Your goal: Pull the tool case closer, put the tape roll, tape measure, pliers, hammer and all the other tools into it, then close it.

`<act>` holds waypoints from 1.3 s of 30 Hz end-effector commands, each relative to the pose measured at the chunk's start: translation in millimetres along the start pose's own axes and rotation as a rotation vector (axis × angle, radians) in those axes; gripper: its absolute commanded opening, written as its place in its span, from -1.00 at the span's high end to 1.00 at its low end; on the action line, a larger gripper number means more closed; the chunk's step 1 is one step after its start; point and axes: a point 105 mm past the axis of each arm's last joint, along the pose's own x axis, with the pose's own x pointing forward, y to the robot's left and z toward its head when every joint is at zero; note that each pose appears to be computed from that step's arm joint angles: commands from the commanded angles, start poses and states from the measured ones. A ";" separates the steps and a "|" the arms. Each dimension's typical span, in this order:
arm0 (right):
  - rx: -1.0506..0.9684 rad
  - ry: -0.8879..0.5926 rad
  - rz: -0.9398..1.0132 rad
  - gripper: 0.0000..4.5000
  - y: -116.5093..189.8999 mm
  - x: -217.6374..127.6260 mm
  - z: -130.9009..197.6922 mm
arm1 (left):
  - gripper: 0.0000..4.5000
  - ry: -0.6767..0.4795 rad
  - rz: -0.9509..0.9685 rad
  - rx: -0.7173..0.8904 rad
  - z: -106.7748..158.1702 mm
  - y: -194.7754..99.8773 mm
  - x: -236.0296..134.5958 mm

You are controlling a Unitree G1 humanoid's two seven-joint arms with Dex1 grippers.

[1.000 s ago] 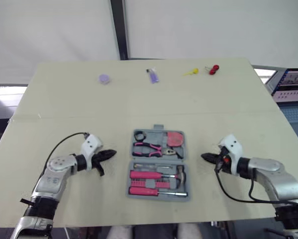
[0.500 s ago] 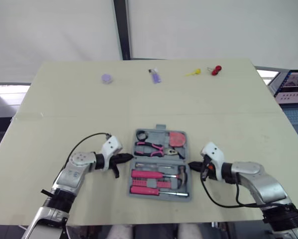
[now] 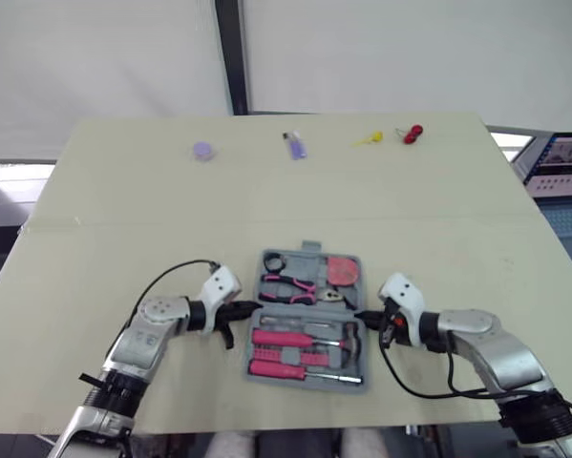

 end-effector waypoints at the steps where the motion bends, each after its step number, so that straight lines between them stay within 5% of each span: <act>1: -0.045 -0.039 0.089 0.97 18.6 1.4 14.1 | 0.98 0.009 -0.070 -0.004 -2.7 -18.3 -1.6; 39: -0.017 -0.005 0.176 0.97 49.9 -0.1 1.2 | 0.98 0.091 -0.084 -0.064 -24.0 -42.9 -27.8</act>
